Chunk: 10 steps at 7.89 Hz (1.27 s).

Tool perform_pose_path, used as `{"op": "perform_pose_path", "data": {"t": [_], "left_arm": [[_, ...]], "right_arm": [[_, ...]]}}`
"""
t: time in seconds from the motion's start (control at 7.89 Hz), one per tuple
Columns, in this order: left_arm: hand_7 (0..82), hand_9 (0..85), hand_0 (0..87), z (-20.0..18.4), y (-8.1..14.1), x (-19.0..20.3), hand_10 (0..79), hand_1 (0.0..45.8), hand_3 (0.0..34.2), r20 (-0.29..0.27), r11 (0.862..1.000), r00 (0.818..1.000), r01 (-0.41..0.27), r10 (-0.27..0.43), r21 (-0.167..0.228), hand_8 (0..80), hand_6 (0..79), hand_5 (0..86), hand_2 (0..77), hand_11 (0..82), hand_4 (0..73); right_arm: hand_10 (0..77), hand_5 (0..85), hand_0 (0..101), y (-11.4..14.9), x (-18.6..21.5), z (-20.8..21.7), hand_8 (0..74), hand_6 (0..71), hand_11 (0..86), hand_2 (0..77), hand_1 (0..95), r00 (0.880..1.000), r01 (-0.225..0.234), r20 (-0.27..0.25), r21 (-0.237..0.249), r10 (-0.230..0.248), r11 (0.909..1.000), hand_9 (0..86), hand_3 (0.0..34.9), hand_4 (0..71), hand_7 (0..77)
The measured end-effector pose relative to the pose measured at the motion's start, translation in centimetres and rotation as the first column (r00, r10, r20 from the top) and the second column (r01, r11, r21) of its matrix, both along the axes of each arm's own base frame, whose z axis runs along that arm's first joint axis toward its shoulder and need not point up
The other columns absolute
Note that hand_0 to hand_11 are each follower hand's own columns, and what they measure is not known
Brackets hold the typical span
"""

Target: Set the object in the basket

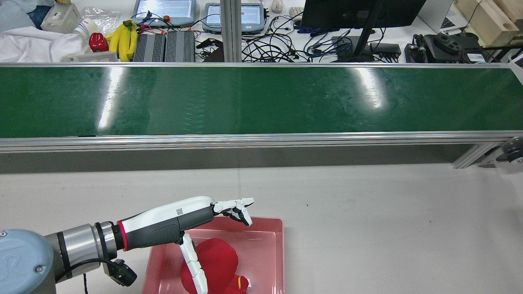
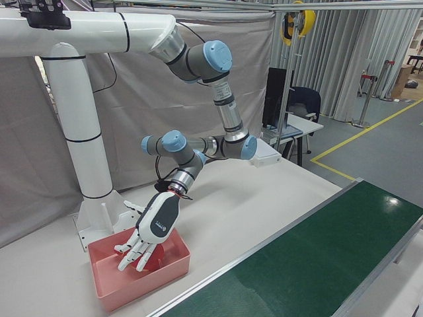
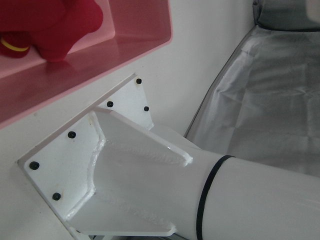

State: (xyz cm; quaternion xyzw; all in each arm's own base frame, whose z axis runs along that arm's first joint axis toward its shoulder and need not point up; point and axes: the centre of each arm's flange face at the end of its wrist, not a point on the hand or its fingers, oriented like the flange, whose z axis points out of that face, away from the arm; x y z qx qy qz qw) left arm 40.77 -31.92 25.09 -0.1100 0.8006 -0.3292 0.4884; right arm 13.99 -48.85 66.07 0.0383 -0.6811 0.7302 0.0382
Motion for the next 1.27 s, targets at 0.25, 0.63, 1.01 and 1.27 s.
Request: {"op": "perform_pose_path", "data": {"t": [0.25, 0.63, 1.01, 1.27], "left_arm": [[5.4, 21.8, 54.3, -0.4, 0.3, -1.0, 2.2, 5.4, 0.0, -0.005, 1.0, 1.0, 0.002, -0.002, 0.0, 14.2, 6.5, 38.7, 0.5, 5.5, 7.6], [18.0, 30.5, 53.1, -1.4, 0.2, -3.7, 9.8, 6.5, 0.0, -0.032, 1.0, 0.999, 0.026, -0.026, 0.009, 20.2, 10.9, 49.6, 0.5, 15.3, 8.7], [27.8, 48.0, 51.3, -0.6, -1.7, -9.0, 21.3, 8.7, 0.0, -0.091, 0.995, 0.992, 0.087, -0.091, -0.04, 31.6, 14.2, 69.8, 0.5, 32.2, 8.7], [26.7, 46.9, 52.0, 1.2, -3.9, -12.4, 21.3, 8.7, 0.0, -0.148, 0.985, 0.978, 0.129, -0.145, -0.115, 31.6, 14.2, 69.8, 0.5, 31.1, 10.4]], "right_arm": [[0.0, 0.0, 0, 0.0, 0.0, 0.0, 0.0, 0.0, 0.0, 0.5, 0.0, 1.0, 0.0, 0.0, 0.0, 0.0, 1.0, 0.0, 0.0, 0.0, 0.5], [0.0, 0.0, 0, 0.0, 0.0, 0.0, 0.0, 0.0, 0.0, 0.5, 0.0, 1.0, 0.0, 0.0, 0.001, 0.0, 1.0, 0.0, 0.0, 0.0, 0.5], [0.0, 0.0, 0, 0.0, 0.0, 0.0, 0.0, 0.0, 0.0, 0.5, 0.0, 1.0, 0.0, 0.0, 0.001, 0.0, 1.0, 0.0, 0.0, 0.0, 0.5], [0.0, 0.0, 0, 0.0, 0.0, 0.0, 0.0, 0.0, 0.0, 0.5, 0.0, 1.0, 0.0, 0.0, 0.001, 0.0, 1.0, 0.0, 0.0, 0.0, 0.5]]}}
